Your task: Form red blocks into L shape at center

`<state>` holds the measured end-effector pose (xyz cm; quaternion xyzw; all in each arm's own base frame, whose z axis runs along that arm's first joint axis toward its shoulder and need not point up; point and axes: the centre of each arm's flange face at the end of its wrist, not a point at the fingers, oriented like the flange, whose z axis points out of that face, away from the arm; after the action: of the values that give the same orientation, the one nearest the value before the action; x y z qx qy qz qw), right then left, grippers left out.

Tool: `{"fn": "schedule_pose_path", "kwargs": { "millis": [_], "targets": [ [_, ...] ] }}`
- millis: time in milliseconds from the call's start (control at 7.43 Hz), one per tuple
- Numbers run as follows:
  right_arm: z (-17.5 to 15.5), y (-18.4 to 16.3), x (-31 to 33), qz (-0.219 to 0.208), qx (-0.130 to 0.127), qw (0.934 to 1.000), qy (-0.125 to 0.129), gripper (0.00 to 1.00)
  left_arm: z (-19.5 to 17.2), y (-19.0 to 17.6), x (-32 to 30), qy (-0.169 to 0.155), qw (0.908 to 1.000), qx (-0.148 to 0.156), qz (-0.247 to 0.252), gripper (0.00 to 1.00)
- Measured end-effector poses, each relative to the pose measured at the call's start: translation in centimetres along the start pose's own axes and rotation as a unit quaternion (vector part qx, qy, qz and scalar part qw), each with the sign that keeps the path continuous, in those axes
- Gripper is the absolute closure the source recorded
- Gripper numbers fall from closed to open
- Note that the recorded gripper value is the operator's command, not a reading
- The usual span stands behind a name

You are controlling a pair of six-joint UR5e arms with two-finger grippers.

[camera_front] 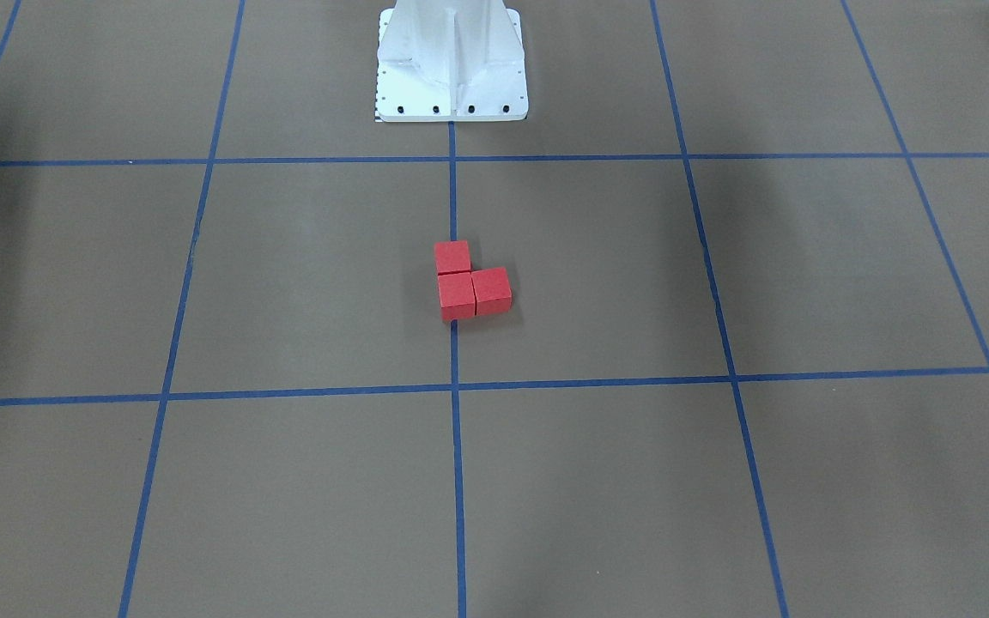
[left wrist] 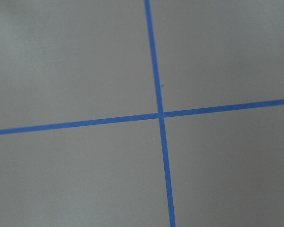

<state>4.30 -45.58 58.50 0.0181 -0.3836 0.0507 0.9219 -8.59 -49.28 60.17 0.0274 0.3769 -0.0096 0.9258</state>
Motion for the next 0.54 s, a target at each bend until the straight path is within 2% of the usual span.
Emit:
{"fn": "schedule_pose_path", "kwargs": {
  "millis": [269, 538],
  "targets": [
    [1.2, 0.2, 0.0, 0.001, -0.013, 0.9999, -0.004, 0.0, 1.0, 1.5, -0.6, 0.021, 0.9997, 0.01, -0.002, 0.0],
    [1.8, -0.1, -0.2, -0.013, -0.005, 0.9999, 0.002, 0.0, 0.5, 1.0, 0.2, 0.039, 0.9991, 0.018, -0.003, 0.0]
  ]
}}
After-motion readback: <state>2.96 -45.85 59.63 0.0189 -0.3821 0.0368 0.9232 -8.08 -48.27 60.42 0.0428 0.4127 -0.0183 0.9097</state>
